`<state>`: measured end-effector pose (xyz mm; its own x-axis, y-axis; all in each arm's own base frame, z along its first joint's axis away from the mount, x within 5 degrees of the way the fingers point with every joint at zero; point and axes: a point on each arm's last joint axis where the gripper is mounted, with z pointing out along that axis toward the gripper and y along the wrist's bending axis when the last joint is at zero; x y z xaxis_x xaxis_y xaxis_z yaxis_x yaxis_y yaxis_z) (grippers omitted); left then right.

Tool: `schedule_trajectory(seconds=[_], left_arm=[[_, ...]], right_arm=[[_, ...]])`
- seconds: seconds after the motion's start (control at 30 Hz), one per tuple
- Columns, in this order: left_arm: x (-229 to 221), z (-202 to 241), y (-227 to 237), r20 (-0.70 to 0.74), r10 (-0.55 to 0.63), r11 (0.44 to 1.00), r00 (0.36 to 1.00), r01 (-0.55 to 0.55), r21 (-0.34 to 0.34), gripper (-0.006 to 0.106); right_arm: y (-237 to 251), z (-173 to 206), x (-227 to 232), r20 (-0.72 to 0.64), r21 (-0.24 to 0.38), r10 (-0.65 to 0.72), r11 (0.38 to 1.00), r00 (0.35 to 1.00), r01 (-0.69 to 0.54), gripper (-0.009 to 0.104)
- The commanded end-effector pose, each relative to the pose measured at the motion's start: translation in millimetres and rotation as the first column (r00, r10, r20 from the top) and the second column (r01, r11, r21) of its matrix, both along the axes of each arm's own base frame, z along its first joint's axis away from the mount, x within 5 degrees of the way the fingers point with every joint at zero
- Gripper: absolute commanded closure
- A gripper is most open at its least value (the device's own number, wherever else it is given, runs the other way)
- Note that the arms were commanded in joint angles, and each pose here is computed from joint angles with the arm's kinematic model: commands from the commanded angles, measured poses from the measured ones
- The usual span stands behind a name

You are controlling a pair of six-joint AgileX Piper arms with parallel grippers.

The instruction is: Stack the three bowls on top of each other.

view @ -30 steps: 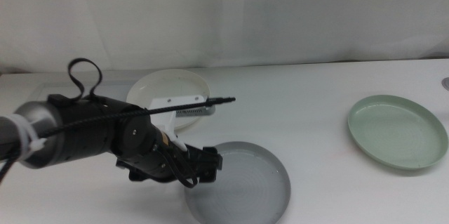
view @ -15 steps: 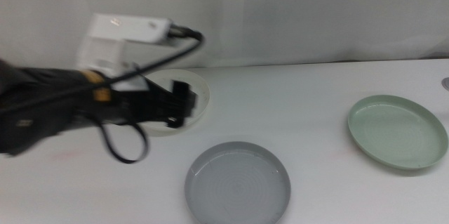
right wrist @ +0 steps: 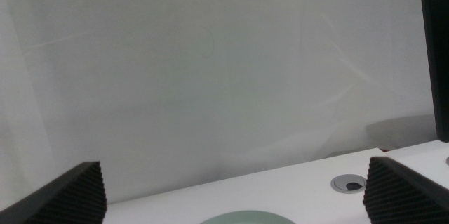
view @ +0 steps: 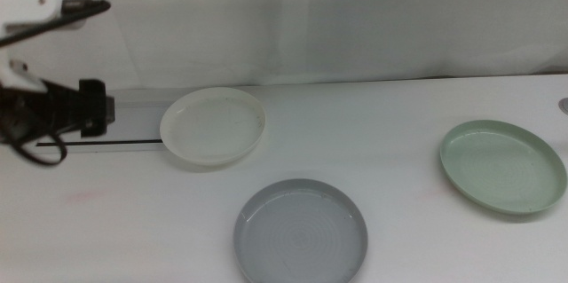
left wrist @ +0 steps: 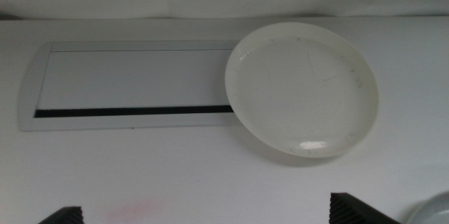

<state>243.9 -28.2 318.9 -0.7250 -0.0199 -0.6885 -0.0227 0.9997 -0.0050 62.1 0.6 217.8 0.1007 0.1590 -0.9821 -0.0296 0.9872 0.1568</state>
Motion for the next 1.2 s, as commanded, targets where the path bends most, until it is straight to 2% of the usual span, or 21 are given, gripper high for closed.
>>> schedule_trajectory(seconds=[0.0, 0.23, 0.6, 0.93, 1.07, 1.17], left_arm=[[16, 1, 0, -0.007, 0.004, 1.0, 1.0, -0.004, 0.005, 0.009], [85, -8, -12, -0.055, -0.02, 1.0, 0.998, 0.02, 0.005, 0.009], [174, -83, -24, -0.211, 0.04, 0.999, 0.977, -0.041, -0.002, 0.009], [200, -156, -28, -0.352, 0.117, 0.992, 0.929, -0.128, -0.01, 0.009], [201, -171, -29, -0.386, 0.124, 0.989, 0.914, -0.143, -0.02, 0.009], [201, -172, -32, -0.387, 0.129, 0.985, 0.913, -0.163, -0.054, 0.009]], right_arm=[[0, -12, 1, -0.026, -0.012, -0.003, 1.0, 1.0, 0.003, -0.008], [0, -12, 1, -0.026, -0.012, -0.003, 1.0, 1.0, 0.003, -0.008], [0, -12, 1, -0.028, -0.012, -0.003, 1.0, 1.0, 0.003, -0.008], [0, -12, 1, -0.028, -0.012, -0.003, 1.0, 1.0, 0.003, -0.008], [0, -12, 1, -0.028, -0.012, -0.003, 1.0, 1.0, 0.003, -0.008], [0, -12, 1, -0.028, -0.012, -0.003, 1.0, 1.0, 0.003, -0.008]])
